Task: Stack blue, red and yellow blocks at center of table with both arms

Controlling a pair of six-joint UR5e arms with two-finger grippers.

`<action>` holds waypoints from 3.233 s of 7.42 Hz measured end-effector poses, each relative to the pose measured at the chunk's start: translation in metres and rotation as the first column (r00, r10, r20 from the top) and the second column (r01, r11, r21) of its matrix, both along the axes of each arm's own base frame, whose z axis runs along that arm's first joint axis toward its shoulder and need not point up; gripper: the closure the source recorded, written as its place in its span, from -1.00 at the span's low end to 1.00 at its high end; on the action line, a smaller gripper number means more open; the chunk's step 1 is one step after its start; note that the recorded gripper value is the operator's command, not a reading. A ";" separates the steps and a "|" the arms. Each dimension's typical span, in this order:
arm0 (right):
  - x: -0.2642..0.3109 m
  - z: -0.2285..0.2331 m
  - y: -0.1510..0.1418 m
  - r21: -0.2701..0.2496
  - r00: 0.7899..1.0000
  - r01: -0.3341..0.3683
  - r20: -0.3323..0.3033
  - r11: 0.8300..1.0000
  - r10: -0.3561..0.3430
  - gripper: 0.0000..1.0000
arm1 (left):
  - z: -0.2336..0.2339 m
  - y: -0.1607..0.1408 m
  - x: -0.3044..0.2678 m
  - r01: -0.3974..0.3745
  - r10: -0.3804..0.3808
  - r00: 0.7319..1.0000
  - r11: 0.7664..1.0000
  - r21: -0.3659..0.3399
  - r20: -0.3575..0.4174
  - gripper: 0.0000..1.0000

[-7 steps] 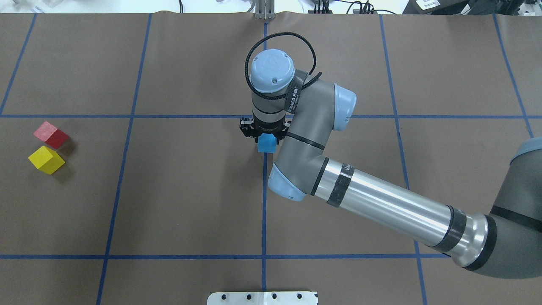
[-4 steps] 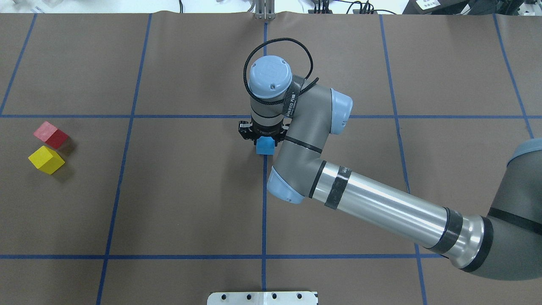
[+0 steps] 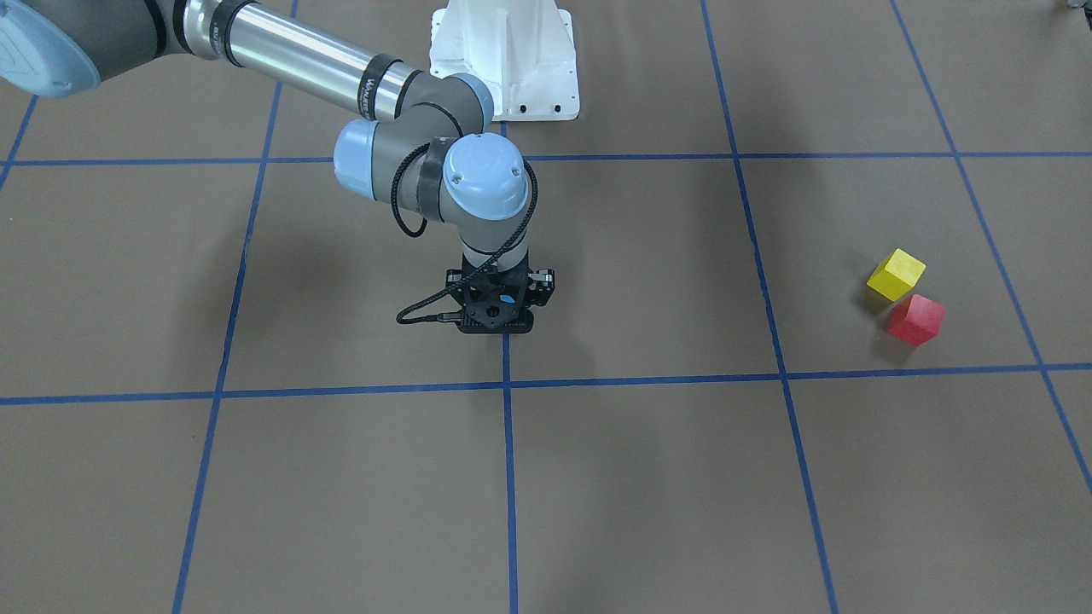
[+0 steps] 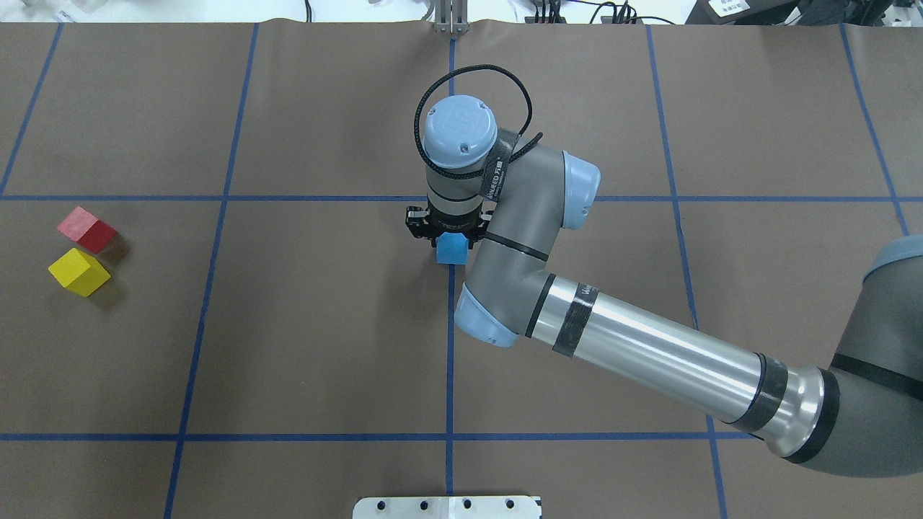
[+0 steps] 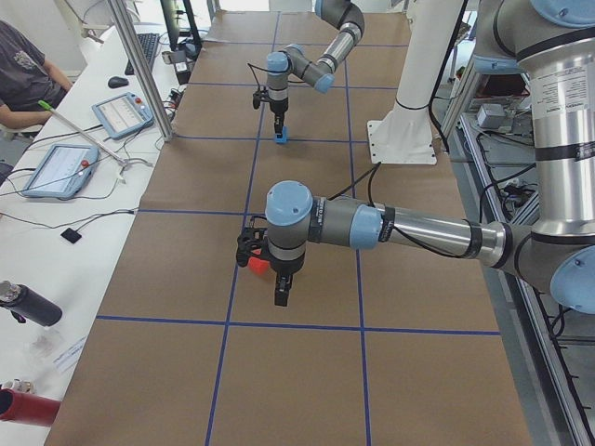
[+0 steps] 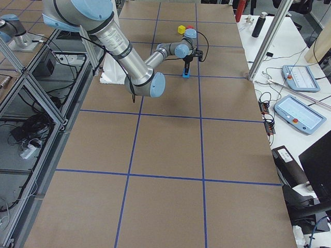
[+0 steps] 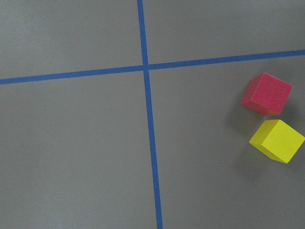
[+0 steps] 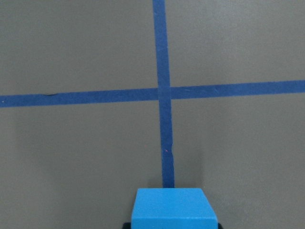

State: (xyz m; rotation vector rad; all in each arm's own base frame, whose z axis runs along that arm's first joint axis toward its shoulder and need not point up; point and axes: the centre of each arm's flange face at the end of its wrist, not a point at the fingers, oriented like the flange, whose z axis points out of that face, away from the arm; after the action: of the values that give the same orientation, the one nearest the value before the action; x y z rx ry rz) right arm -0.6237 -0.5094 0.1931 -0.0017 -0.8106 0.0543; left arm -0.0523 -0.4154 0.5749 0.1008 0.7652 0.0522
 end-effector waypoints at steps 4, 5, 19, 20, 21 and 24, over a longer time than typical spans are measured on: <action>0.012 -0.011 -0.002 0.023 1.000 0.012 0.025 1.000 -0.013 -1.00 | -0.003 -0.014 0.021 0.084 -0.085 0.996 0.995 -0.058 -0.012 -1.00; 0.029 -0.016 -0.005 0.019 0.999 0.010 0.050 1.000 -0.011 -0.99 | -0.010 -0.031 0.040 0.049 -0.050 0.999 0.998 -0.032 -0.014 -0.99; 0.118 0.042 0.012 0.003 0.997 -0.016 0.078 1.000 0.016 -0.99 | 0.022 -0.122 0.257 -0.257 0.271 0.961 0.948 0.189 -0.053 -0.94; 0.118 0.043 0.012 0.003 0.997 -0.016 0.077 1.000 0.016 -0.99 | 0.024 -0.122 0.261 -0.260 0.272 0.962 0.946 0.192 -0.036 -0.94; 0.118 0.044 0.012 0.003 0.997 -0.016 0.077 1.000 0.016 -0.99 | 0.025 -0.123 0.263 -0.262 0.272 0.962 0.945 0.196 -0.025 -0.93; 0.118 0.046 0.013 0.000 0.997 -0.014 0.075 1.000 0.014 -0.99 | 0.026 -0.126 0.280 -0.283 0.292 0.956 0.939 0.195 -0.018 -0.06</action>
State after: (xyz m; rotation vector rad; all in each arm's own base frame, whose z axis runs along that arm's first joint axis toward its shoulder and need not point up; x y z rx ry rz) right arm -0.5059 -0.4969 0.2392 0.0022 -0.8861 0.0677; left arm 0.2276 -0.5413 0.6009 0.1720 0.8160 0.4039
